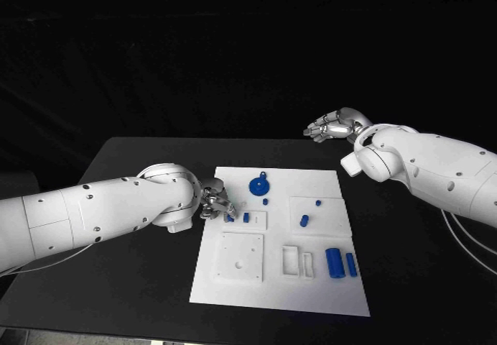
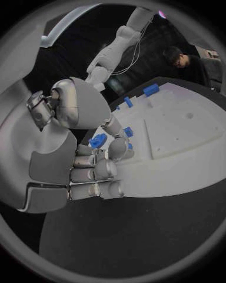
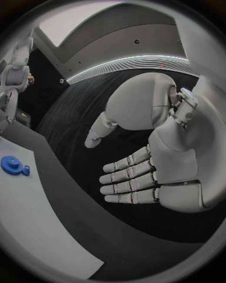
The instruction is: Assemble the parts on the task board
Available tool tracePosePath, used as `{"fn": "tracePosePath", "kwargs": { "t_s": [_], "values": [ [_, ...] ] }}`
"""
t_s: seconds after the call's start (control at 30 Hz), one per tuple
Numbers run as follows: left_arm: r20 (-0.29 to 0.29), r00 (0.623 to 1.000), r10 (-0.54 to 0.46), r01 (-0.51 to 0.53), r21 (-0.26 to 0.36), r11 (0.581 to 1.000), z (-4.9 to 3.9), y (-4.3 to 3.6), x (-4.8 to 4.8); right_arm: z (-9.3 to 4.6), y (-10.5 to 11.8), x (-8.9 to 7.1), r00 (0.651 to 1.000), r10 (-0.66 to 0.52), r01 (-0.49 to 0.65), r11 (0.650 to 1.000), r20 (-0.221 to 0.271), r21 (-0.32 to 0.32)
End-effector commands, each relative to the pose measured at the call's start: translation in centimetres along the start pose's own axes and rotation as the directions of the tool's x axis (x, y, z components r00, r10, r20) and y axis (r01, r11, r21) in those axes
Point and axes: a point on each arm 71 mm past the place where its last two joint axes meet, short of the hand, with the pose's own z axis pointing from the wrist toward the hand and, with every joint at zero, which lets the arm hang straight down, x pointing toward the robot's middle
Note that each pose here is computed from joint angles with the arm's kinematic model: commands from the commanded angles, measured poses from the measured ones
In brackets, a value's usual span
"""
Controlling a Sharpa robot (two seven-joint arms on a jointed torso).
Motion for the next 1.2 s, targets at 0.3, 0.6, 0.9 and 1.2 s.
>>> {"fn": "tracePosePath", "kwargs": {
  "t_s": [0.3,0.6,0.9,1.2],
  "values": [
    [-0.063,0.998,0.018,-0.018,0.001,1.0,0.32,0.02,1.48,0.0,0.0,0.1,1.0,-0.007,0.007,1.0,-0.012,-0.004],
    [-0.057,0.998,0.008,-0.009,-0.009,1.0,0.43,0.39,1.26,0.0,-0.2,0.2,1.0,-0.006,0.006,1.0,-0.014,-0.001],
    [-0.033,0.999,-0.005,0.004,-0.026,1.0,0.45,0.82,0.96,0.0,-0.2,0.2,1.0,-0.006,0.006,1.0,-0.014,-0.001],
    [0.036,0.995,-0.097,0.097,-0.001,0.995,0.25,1.17,0.31,-0.1,-0.4,0.2,1.0,-0.005,0.005,1.0,-0.013,0.002]
  ]
}}
